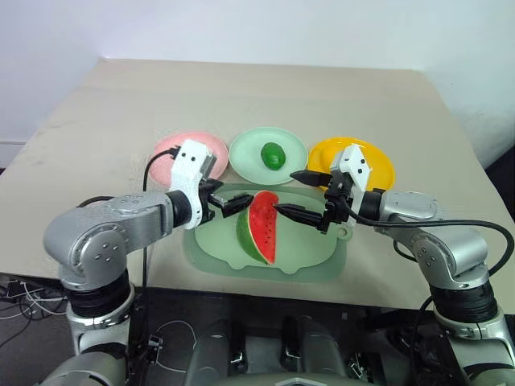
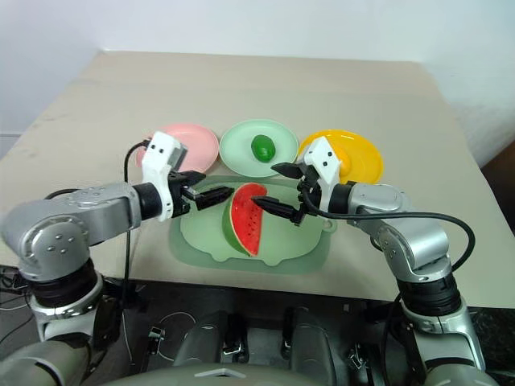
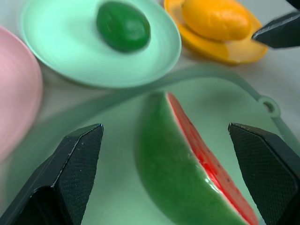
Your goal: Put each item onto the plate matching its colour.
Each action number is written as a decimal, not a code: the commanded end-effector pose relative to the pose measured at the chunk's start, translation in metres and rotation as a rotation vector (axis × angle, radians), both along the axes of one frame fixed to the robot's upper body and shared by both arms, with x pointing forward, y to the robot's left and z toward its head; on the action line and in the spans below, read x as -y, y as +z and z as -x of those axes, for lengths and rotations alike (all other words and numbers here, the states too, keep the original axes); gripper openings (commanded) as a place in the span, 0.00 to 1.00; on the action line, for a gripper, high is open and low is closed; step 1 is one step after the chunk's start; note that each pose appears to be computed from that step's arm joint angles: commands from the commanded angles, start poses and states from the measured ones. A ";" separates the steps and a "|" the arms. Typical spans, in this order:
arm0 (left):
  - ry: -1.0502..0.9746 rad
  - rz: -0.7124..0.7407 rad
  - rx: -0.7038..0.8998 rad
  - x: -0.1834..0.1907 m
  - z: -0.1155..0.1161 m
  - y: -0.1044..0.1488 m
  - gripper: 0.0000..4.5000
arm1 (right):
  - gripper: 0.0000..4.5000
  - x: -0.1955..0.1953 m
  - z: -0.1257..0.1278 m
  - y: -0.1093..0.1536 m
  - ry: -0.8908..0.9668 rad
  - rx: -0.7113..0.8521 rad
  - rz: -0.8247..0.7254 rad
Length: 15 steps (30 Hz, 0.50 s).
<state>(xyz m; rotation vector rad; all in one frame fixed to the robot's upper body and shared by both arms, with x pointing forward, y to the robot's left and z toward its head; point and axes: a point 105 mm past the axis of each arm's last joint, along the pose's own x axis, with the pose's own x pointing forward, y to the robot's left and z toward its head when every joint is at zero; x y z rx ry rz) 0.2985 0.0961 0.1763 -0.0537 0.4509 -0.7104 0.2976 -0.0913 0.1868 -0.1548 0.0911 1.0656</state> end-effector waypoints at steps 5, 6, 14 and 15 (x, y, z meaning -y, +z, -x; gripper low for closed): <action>0.007 0.013 -0.106 0.004 0.000 -0.022 1.00 | 1.00 0.006 0.001 0.011 -0.026 0.060 0.006; 0.007 0.018 -0.129 0.005 0.000 -0.027 1.00 | 1.00 0.006 0.000 0.012 -0.030 0.060 0.006; -0.030 -0.023 -0.228 0.015 0.002 -0.050 1.00 | 1.00 0.006 -0.003 0.012 -0.051 0.061 0.006; -0.027 -0.035 -0.232 0.015 0.001 -0.052 1.00 | 1.00 0.006 -0.004 0.011 -0.056 0.061 0.007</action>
